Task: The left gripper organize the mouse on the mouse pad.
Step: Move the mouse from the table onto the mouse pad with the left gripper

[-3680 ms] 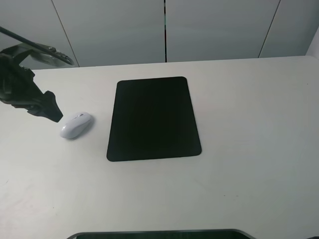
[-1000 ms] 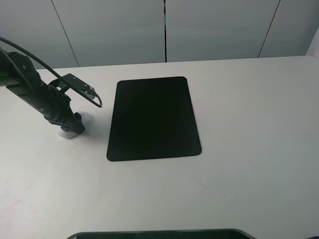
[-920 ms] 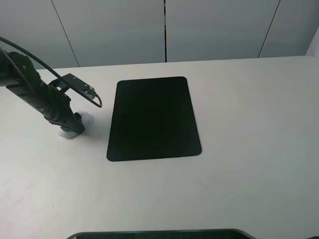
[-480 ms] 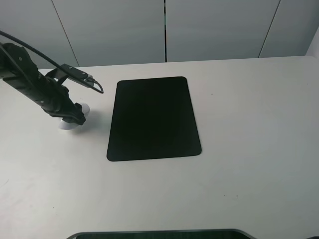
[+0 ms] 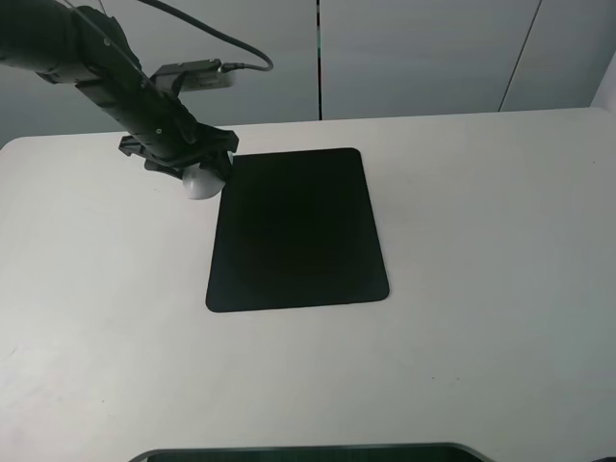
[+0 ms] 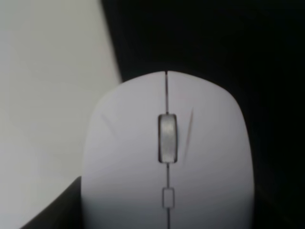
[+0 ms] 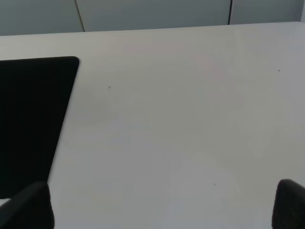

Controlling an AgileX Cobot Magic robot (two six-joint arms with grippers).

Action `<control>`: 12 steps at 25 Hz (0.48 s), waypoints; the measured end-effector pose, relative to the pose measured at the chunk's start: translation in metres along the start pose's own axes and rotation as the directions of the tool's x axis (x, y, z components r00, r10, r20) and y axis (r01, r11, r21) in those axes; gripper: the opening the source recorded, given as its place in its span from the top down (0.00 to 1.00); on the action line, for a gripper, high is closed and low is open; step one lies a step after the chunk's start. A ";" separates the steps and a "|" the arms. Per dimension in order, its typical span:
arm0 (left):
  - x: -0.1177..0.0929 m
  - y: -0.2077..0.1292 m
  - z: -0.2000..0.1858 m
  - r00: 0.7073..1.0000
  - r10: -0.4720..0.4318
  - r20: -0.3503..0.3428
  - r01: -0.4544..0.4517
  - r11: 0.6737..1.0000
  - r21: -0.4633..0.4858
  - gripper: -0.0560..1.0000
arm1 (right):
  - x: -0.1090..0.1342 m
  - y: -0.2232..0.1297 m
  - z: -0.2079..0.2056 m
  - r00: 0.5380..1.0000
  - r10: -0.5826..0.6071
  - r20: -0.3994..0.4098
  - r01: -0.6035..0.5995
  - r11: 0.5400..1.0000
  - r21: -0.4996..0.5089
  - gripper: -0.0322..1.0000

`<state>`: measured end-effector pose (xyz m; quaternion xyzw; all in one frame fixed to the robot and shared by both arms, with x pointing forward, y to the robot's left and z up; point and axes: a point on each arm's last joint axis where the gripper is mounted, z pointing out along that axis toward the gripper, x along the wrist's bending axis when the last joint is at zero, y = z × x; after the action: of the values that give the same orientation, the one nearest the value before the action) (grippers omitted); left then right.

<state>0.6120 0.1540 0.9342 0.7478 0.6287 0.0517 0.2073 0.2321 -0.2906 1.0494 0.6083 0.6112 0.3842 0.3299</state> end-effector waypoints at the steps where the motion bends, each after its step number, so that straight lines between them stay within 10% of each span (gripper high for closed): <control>1: -0.006 0.001 0.003 1.000 -0.021 0.011 0.021 1.000 0.003 0.39 | 0.000 0.000 0.000 1.000 0.000 0.000 0.000 1.000 0.000 0.30; 12: -0.073 0.000 0.038 0.991 -0.116 0.064 0.111 0.991 0.078 0.39 | 0.000 0.000 0.000 1.000 0.000 0.000 0.000 1.000 0.000 0.30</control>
<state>0.6095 0.0745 0.9134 0.7192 0.6643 -0.0092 0.2034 0.2321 -0.2906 1.0494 0.6083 0.6112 0.3842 0.3299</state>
